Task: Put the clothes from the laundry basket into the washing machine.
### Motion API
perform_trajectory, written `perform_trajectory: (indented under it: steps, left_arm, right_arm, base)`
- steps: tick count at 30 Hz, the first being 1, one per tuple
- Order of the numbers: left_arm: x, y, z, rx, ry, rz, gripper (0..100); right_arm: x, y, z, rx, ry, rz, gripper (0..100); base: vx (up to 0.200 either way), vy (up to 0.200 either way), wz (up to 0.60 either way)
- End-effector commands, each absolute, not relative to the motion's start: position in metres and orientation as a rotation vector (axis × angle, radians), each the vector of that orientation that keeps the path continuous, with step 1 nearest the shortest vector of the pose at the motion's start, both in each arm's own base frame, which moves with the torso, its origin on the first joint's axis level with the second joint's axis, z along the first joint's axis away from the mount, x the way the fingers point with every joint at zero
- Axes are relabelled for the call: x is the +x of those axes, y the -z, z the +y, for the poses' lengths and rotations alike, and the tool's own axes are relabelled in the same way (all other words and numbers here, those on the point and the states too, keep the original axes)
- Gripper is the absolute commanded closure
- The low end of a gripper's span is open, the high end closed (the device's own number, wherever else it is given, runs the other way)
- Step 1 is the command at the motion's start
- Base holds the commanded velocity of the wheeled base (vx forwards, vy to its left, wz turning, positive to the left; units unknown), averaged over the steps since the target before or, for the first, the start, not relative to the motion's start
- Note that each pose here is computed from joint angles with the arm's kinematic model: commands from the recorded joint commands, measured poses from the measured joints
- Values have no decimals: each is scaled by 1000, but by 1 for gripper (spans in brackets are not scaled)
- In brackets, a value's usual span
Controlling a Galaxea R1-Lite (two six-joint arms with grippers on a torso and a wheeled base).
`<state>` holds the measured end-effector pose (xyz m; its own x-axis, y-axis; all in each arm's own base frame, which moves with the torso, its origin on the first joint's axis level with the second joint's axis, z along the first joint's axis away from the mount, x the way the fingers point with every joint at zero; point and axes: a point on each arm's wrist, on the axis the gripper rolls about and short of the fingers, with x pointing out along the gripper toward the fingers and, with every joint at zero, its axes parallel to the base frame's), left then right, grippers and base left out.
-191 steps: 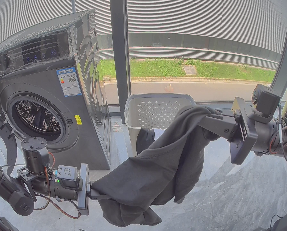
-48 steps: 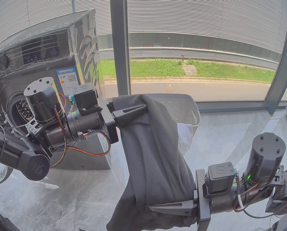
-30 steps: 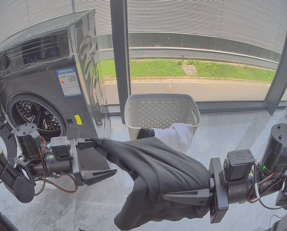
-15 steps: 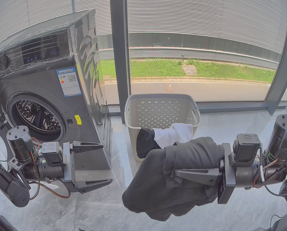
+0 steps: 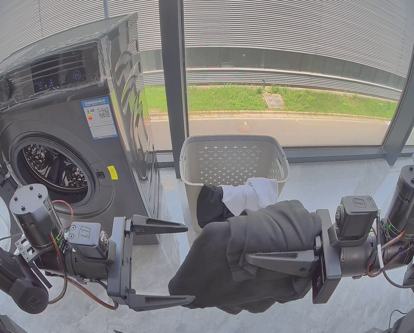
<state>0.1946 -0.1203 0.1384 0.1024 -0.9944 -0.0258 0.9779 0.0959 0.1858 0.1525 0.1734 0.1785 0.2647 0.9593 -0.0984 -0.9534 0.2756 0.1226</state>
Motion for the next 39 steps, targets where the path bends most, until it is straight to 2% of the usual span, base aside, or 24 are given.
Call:
perform_trajectory:
  steps: [1, 6, 11, 19, 30, 38, 39]
  left_arm:
    - [193, -135, -130, 166, 1507, -106, 0]
    - [198, -123, -134, 153, 1511, -50, 0]
    - [212, -126, -146, 163, 1473, -74, 0]
    - [197, -126, -182, 160, 1579, -92, 0]
    - [196, -133, -191, 149, 1598, -120, 0]
    - [203, -136, -203, 146, 1559, -133, 0]
    - [202, -134, -203, 145, 1560, -126, 100]
  right_arm:
    - [149, -187, 184, 46, -1339, 135, 100]
    - [145, -194, 193, 53, -1380, 110, 100]
    - [137, -194, 200, 58, -1424, 116, 100]
    - [148, -192, 223, 54, -1444, 126, 100]
    - [157, -187, 235, 51, -1442, 147, 100]
    - [156, -187, 240, 51, -1453, 144, 100]
    - [156, -188, 240, 52, -1450, 143, 100]
  base:
    - [0, 0, 0]
    - [0, 0, 0]
    - [0, 0, 0]
    - [0, 0, 0]
    - [0, 0, 0]
    - [0, 0, 0]
    - [0, 0, 0]
